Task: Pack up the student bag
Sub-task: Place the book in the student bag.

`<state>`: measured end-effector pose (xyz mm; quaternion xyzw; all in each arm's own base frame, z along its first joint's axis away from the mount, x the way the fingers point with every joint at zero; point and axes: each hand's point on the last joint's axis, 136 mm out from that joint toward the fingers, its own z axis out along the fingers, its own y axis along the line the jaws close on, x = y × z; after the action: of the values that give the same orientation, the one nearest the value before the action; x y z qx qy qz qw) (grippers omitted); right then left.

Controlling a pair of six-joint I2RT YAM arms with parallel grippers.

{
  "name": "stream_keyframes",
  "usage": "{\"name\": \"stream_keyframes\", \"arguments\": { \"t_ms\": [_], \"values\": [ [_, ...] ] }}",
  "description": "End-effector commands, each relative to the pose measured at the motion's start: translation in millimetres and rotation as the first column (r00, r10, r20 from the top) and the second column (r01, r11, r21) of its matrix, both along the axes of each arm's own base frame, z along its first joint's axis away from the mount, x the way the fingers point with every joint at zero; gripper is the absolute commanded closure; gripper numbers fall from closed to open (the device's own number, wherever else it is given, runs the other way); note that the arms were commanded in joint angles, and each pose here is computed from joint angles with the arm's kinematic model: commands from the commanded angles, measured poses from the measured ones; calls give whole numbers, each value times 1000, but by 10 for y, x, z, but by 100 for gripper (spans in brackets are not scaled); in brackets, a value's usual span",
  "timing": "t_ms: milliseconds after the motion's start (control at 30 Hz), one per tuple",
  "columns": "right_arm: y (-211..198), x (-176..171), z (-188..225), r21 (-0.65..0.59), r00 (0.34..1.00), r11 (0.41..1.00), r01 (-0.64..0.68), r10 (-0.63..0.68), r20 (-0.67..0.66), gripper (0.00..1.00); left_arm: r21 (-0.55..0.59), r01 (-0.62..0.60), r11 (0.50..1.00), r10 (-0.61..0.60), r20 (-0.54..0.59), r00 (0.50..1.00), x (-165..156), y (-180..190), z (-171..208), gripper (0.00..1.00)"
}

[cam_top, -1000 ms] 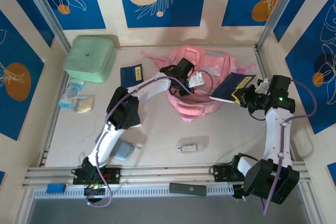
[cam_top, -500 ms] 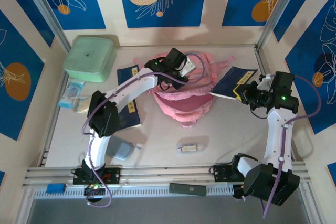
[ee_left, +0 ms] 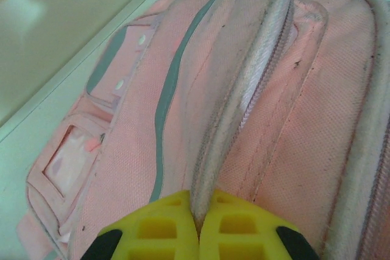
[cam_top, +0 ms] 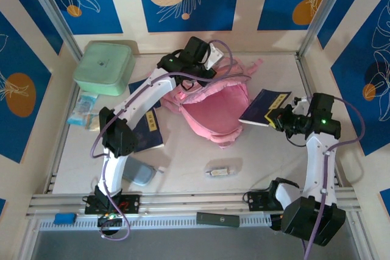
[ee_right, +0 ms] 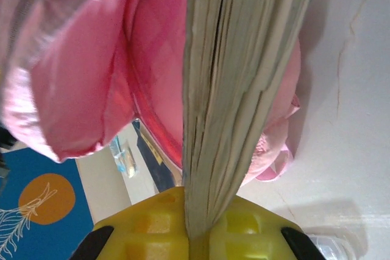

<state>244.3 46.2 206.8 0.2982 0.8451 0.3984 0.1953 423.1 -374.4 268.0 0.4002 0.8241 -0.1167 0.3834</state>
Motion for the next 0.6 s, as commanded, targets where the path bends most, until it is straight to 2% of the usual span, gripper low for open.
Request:
{"name": "stream_keyframes", "arguments": {
  "t_ms": [0, 167, 400, 567],
  "values": [
    [296, 50, 14, 71, 992, 991, -111, 105, 72, 100, -127, 90, 988, -79, 87, 993, 0, -205, 453, 100],
    [843, 271, -124, 86, 947, 950, -299, 284, 152, 100, -178, 144, 973, -127, 107, 986, -80, -274, 624, 100],
    [1180, 740, -354, 93, 910, 925, -368, 337, 243, 100, -207, 154, 966, -134, 108, 985, -109, -292, 691, 100],
    [1271, 1053, -585, 48, 907, 929, -366, 345, 241, 100, -222, 159, 962, -136, 115, 984, -117, -306, 738, 100]
  ]
}}
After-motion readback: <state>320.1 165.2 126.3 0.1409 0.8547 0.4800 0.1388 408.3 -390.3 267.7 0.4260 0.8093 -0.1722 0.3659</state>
